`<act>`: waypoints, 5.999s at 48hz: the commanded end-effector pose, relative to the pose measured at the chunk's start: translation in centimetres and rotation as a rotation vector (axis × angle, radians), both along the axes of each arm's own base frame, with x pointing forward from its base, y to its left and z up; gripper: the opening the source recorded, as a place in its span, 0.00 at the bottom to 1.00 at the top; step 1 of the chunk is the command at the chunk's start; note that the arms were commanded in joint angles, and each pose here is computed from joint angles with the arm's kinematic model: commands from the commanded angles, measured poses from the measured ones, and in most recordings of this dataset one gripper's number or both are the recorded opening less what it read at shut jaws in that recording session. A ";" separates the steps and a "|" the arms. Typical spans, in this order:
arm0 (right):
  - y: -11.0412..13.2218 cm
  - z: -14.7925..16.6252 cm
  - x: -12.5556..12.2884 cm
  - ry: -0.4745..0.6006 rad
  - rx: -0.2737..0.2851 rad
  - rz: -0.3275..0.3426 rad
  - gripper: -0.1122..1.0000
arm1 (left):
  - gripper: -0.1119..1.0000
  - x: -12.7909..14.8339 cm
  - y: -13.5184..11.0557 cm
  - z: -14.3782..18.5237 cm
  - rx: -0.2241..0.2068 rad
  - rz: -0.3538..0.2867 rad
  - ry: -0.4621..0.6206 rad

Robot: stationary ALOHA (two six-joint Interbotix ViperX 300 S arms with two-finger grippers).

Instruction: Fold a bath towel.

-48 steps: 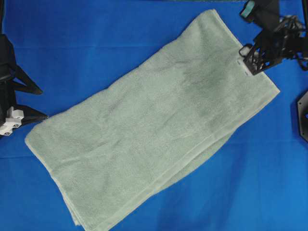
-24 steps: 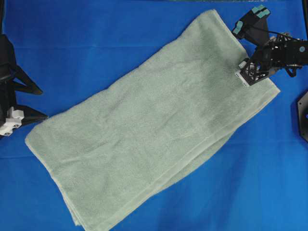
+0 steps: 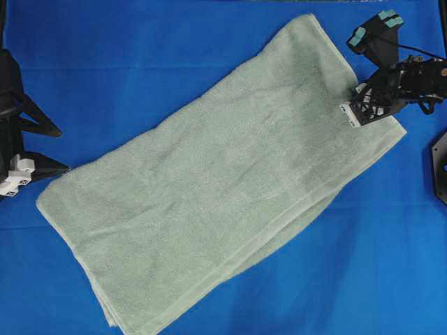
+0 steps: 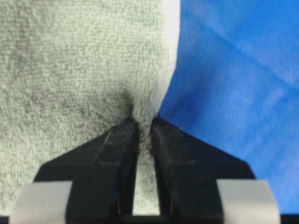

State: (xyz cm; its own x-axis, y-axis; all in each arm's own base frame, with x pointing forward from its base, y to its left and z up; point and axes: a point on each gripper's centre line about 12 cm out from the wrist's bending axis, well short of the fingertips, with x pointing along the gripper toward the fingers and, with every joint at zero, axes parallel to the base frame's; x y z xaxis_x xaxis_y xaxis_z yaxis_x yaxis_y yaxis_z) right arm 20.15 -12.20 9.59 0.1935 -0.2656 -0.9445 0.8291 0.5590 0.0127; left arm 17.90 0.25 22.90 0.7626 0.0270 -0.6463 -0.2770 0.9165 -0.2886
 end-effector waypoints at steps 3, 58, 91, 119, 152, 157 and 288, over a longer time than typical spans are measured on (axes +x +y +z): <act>0.0 3.7 0.4 -0.071 -0.051 -0.009 0.23 | 0.86 0.4 0.0 1.0 -0.004 0.002 -0.029; 18.8 7.1 25.6 -0.271 -0.041 0.504 0.23 | 0.86 0.8 0.0 1.0 0.002 -0.005 -0.046; 19.5 12.9 23.7 -0.381 -0.086 0.548 0.68 | 0.86 0.7 0.0 1.0 0.057 -0.049 -0.045; 14.7 17.7 11.9 -0.474 -0.194 0.543 0.69 | 0.85 0.6 -8.4 3.6 0.558 -0.800 -0.402; 12.8 16.7 9.8 -0.455 -0.216 0.511 0.69 | 0.76 5.9 -15.9 -2.1 0.659 -1.153 -0.150; 12.5 16.5 9.7 -0.449 -0.217 0.503 0.69 | 0.76 6.5 -17.5 -4.1 0.659 -1.225 -0.030; 12.6 13.4 2.3 -0.272 -0.258 0.549 0.68 | 0.17 35.2 3.2 -0.1 1.066 -1.110 0.179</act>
State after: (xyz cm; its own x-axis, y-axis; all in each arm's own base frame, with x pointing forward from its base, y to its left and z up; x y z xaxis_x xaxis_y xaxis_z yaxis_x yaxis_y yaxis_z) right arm 22.26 0.30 22.44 0.5658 -0.2790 -0.7759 0.4158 0.9091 -0.0236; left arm 52.49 3.57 20.76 0.5423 0.0442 -0.8390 0.7849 0.3297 0.5247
